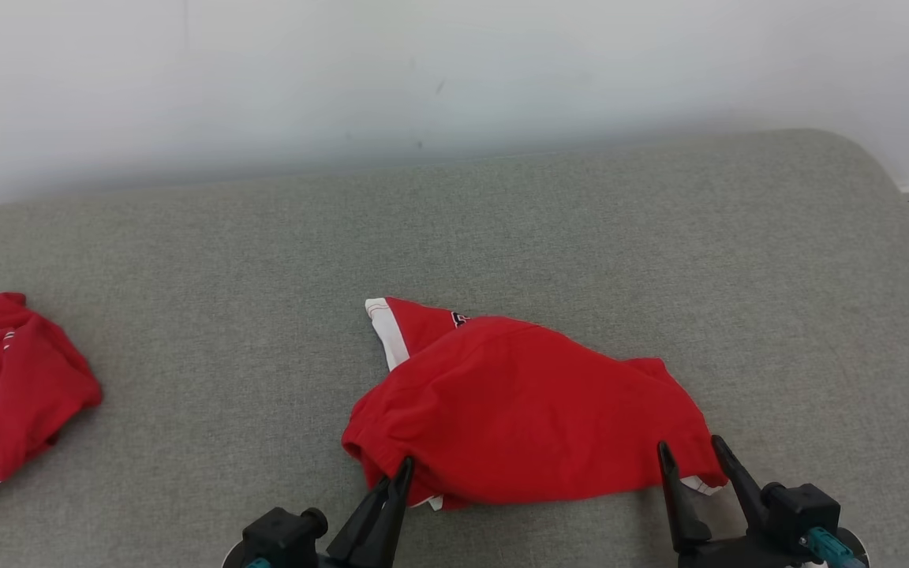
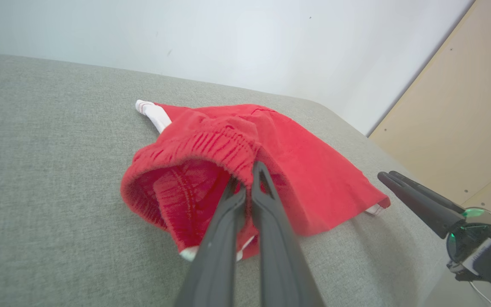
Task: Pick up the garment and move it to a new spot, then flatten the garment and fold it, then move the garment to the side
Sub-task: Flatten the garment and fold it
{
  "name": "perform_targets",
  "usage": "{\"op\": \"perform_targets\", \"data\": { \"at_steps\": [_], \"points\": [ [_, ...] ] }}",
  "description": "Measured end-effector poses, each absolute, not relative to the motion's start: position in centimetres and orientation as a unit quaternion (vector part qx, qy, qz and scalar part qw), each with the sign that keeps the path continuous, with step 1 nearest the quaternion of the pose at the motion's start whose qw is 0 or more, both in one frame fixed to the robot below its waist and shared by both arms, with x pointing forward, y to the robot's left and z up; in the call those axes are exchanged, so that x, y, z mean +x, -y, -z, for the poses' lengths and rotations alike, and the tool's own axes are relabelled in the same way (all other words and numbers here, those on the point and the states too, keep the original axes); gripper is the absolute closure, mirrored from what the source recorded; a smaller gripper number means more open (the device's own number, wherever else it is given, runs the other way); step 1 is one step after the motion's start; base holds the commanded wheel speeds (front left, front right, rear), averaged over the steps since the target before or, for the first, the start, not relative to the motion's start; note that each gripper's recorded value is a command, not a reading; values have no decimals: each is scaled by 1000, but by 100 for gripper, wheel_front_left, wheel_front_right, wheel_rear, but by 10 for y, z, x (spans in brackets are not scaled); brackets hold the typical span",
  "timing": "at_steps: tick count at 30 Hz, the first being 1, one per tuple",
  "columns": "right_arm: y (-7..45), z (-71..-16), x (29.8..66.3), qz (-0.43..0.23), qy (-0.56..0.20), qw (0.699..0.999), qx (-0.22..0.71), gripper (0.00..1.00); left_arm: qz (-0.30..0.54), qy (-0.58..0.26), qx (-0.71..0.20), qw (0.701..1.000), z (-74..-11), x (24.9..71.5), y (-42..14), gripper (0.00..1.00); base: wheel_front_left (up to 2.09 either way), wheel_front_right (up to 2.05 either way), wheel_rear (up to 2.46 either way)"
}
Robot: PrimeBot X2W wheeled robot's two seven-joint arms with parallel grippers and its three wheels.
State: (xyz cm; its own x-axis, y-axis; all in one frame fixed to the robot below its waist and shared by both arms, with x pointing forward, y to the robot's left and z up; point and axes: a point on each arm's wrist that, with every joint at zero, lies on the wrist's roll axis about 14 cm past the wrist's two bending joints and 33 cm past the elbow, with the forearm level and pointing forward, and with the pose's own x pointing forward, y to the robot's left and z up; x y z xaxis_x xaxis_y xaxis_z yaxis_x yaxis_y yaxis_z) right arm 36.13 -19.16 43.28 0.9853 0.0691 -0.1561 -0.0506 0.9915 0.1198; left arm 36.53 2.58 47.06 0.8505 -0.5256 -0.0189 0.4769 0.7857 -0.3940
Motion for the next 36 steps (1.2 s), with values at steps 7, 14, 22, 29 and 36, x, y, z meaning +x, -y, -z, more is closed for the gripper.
{"op": "perform_targets", "data": {
  "at_steps": [7, 14, 22, 29, 36],
  "points": [
    [180, -435, 369, -41, -75, 994, 66, 0, 278, -23, -183, 943, -496, 363, -29, 100, 0, 0, 0],
    [159, -434, 380, -68, -78, 992, 72, 0, 266, -18, -173, 948, -497, 357, -44, 100, 0, 0, 0],
    [145, -434, 393, -87, -77, 990, 75, 0, 233, -77, -170, 954, -456, 358, -63, 100, 0, 0, 0],
    [168, -428, 391, -58, -83, 993, 68, 0, 216, -105, -136, 961, -433, 394, -73, 100, 0, 0, 0],
    [193, -424, 383, -22, -88, 994, 64, 0, 200, -129, -104, 966, -412, 430, -77, 100, 0, 0, 0]
  ]
}}
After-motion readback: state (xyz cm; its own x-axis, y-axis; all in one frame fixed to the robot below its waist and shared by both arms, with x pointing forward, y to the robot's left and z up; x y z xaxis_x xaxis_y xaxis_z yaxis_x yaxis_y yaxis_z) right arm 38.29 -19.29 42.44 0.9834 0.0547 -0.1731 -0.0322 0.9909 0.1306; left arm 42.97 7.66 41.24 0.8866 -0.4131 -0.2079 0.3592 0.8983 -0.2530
